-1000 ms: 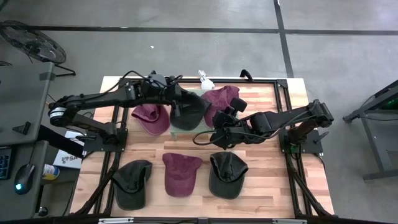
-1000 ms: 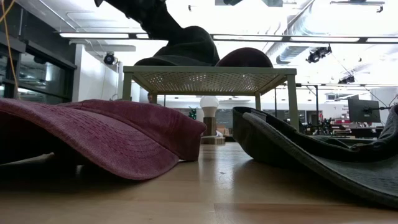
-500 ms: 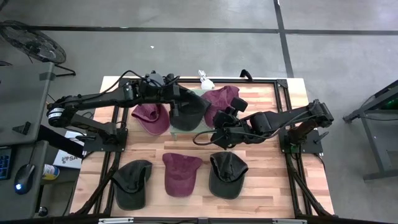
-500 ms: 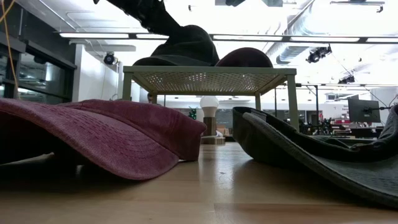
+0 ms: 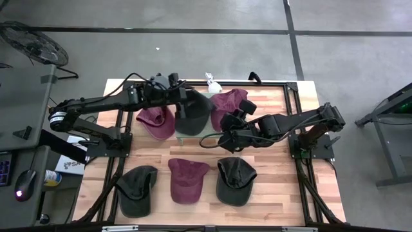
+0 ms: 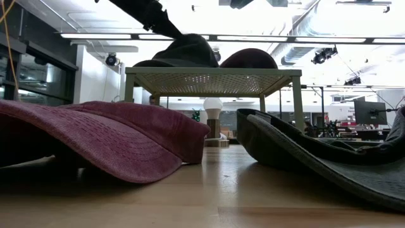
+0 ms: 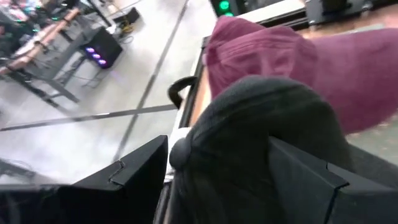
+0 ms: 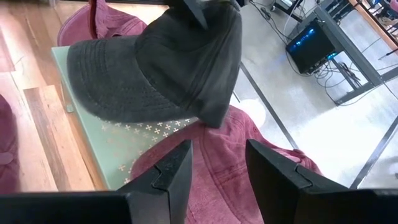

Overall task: Pick & Place hat
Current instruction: Put the right black cap on the shelf

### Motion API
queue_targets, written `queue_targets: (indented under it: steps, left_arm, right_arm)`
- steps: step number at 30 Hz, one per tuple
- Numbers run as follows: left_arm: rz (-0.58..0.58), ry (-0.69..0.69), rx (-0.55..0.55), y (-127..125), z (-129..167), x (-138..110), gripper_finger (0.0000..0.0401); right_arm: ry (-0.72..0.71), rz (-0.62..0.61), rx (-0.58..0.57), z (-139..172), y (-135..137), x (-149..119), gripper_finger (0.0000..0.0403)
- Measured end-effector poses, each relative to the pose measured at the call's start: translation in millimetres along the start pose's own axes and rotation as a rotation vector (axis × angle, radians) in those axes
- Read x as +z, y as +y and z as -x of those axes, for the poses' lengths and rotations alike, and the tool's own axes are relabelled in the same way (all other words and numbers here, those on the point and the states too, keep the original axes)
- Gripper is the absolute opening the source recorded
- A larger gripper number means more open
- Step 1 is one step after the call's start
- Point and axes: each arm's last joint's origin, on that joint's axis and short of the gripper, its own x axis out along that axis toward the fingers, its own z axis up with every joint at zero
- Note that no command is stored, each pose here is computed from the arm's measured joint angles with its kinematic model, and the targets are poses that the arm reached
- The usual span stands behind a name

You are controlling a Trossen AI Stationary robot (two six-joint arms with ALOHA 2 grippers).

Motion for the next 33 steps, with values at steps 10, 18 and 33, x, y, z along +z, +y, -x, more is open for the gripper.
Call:
queue_targets:
  steps: [10, 18, 33]
  left_arm:
    - [0.015, -0.018, 0.028, 2, 0, 2, 0.0262]
    - [-0.002, 0.034, 0.045, 2, 3, -2, 0.0262]
    - [0.084, 0.347, -0.135, -3, 76, -33, 0.0262]
  right_arm:
    - [0.005, -0.008, 0.011, 0, 0, 0, 0.0142]
    - [0.011, -0.005, 0.019, 0, 0, 0, 0.0142]
    - [0.047, 0.009, 0.011, 0, -1, -5, 0.0142]
